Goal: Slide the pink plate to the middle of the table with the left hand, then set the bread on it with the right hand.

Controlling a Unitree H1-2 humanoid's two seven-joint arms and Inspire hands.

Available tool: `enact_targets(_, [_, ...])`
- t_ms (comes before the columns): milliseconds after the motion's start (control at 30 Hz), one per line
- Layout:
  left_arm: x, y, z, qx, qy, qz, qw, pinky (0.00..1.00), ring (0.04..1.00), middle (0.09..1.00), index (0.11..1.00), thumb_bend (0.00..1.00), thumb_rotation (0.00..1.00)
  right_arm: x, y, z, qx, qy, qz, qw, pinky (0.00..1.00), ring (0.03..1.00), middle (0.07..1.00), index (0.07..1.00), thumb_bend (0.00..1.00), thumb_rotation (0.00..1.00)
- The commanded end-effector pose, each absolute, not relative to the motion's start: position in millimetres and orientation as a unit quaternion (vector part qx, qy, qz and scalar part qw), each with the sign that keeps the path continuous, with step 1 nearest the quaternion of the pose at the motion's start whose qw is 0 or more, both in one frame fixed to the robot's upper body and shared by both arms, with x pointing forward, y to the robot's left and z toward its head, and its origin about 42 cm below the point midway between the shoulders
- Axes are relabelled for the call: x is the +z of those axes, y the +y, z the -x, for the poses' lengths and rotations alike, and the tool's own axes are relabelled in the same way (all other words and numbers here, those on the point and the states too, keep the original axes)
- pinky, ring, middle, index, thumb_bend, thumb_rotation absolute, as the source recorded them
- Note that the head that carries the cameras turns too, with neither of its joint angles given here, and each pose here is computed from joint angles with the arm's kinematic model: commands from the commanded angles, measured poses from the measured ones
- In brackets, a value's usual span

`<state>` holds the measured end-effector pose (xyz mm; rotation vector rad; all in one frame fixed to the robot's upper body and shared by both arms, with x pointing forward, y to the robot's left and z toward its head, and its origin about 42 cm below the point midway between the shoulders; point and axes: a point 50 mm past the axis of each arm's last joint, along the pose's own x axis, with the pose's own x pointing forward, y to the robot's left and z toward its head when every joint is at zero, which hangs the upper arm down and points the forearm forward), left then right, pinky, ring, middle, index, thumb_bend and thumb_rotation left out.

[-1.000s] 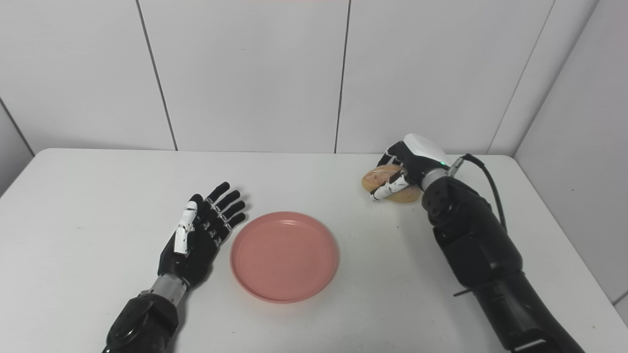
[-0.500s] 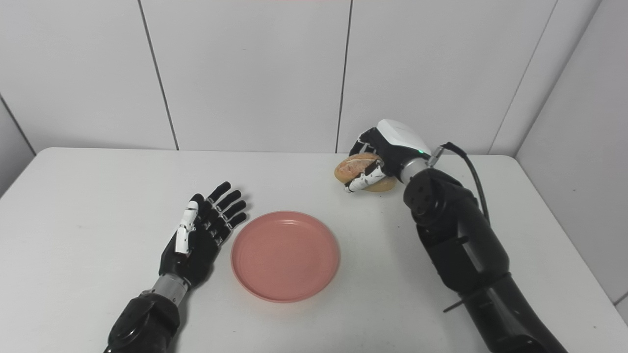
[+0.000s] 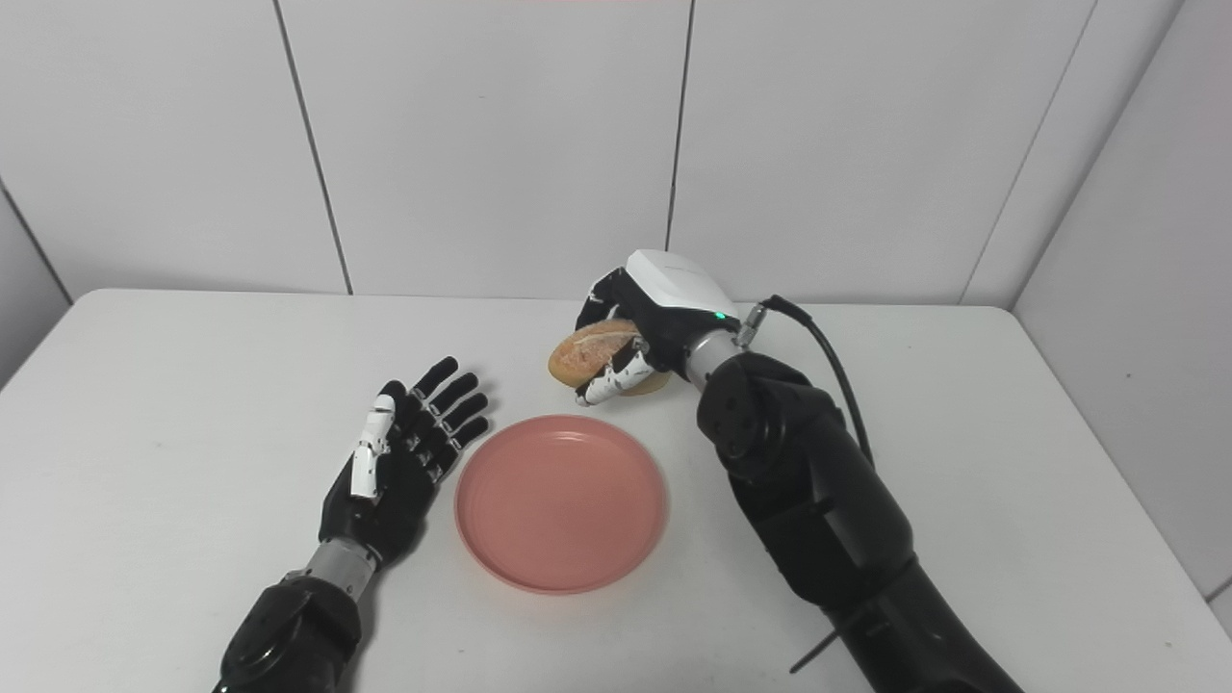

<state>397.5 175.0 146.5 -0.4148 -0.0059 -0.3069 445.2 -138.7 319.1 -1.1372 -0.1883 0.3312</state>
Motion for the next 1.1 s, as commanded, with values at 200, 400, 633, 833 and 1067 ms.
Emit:
enact_targets(200, [135.9,163.0,-391.2,-0.138,0.023,0.202,0.969,0.88,0.862,0.853,0.845,0.37,1.0,321.8,-109.6,-439.6,0.172,-0.129,0.54,0.814,0.33,0.418,0.441,0.524,0.52,0.0])
enact_targets(400, [137.7,160.1,-390.7,-0.132,0.026,0.204,0.97,0.87,0.862,0.851,0.844,0.37,1.0,311.4,-100.2,-437.5,0.19,-0.113,0.535,0.816,0.33,0.423,0.441,0.524,0.52,0.0])
enact_targets(633, [139.8,157.1,-390.9,-0.127,0.025,0.205,0.97,0.87,0.855,0.842,0.837,0.37,1.0,293.2,-96.4,-435.9,0.206,-0.106,0.531,0.815,0.36,0.443,0.449,0.519,0.52,0.0])
enact_targets(833, [140.2,156.2,-390.8,-0.127,0.022,0.205,0.97,0.87,0.856,0.845,0.841,0.37,1.0,278.2,-96.6,-432.4,0.213,-0.09,0.535,0.813,0.34,0.421,0.435,0.525,0.52,0.0])
enact_targets(1067, [139.8,156.3,-391.5,-0.125,0.022,0.201,0.971,0.86,0.855,0.848,0.84,0.37,1.0,264.2,-98.8,-429.1,0.224,-0.077,0.535,0.811,0.34,0.417,0.432,0.526,0.52,0.0])
